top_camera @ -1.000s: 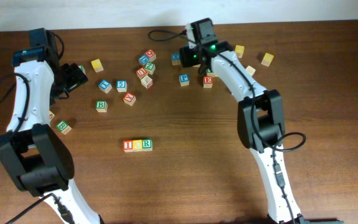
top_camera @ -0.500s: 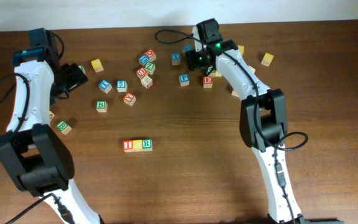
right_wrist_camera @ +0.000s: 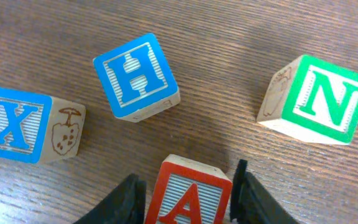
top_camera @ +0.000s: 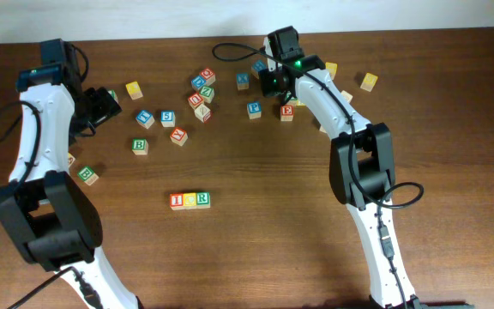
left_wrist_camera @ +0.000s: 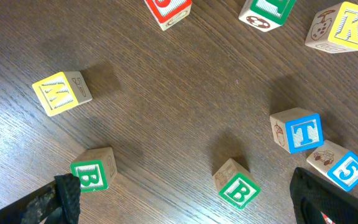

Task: Spell out ICRA
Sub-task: 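Lower the open right gripper onto the red A block and close, then carry the A block with the right gripper toward the R block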

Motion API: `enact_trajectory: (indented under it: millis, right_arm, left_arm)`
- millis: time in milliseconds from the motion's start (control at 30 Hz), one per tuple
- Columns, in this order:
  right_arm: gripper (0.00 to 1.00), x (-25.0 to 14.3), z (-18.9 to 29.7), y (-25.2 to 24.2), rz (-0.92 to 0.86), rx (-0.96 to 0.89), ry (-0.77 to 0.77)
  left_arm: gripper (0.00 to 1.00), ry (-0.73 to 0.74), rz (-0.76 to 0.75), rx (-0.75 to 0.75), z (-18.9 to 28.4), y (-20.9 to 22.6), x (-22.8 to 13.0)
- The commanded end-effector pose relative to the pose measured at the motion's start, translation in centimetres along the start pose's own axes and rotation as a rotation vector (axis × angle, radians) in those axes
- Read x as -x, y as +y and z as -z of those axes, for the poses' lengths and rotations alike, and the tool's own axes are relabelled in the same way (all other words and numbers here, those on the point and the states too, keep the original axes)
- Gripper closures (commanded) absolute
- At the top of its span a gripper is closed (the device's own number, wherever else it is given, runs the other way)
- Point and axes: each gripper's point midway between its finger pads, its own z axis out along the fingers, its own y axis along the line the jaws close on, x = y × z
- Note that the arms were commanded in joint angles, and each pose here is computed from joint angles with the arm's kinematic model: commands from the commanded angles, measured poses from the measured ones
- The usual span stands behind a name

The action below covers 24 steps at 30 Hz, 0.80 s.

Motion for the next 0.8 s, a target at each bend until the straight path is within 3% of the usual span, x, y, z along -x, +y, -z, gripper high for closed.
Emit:
enact_trajectory:
  millis: [0,67,167,233,467,600,767]
  right_arm:
    - [0.73,1.8,1.6,0.2,0.000,-0.005,-0.042]
    - [0.73,2.0,1.8,0.3,0.001,-0.004,-0.049]
    - [0.83,3.0,3.1,0.4,0.002,-0.003,-0.075]
    - [0.89,4.2,4.9,0.5,0.003,-0.001,-0.105]
    - [0.94,6.9,13.6,0.9,0.004,0.003,-0.166]
    - [0.94,4.9,16.9,0.8,0.002,-0.002,-0.081]
    - [0.94,-2.1,16.8,2.1,-0.012,0.080,0.204]
  left_arm:
    - [0.01,0.000,0.006,-0.002,-0.1,0.2,0.3]
    - [0.01,0.000,0.006,-0.002,-0.1,0.2,0.3]
    - [0.01,0.000,0.006,-0.001,-0.1,0.2,0.3]
    - [0.01,0.000,0.006,-0.001,-0.1,0.2,0.3]
    - [0.01,0.000,0.006,-0.001,-0.1,0.2,0.3]
    - [0.01,0.000,0.006,-0.001,-0.1,0.2,0.3]
    - [0.01,0.000,0.006,-0.001,-0.1,0.2,0.3]
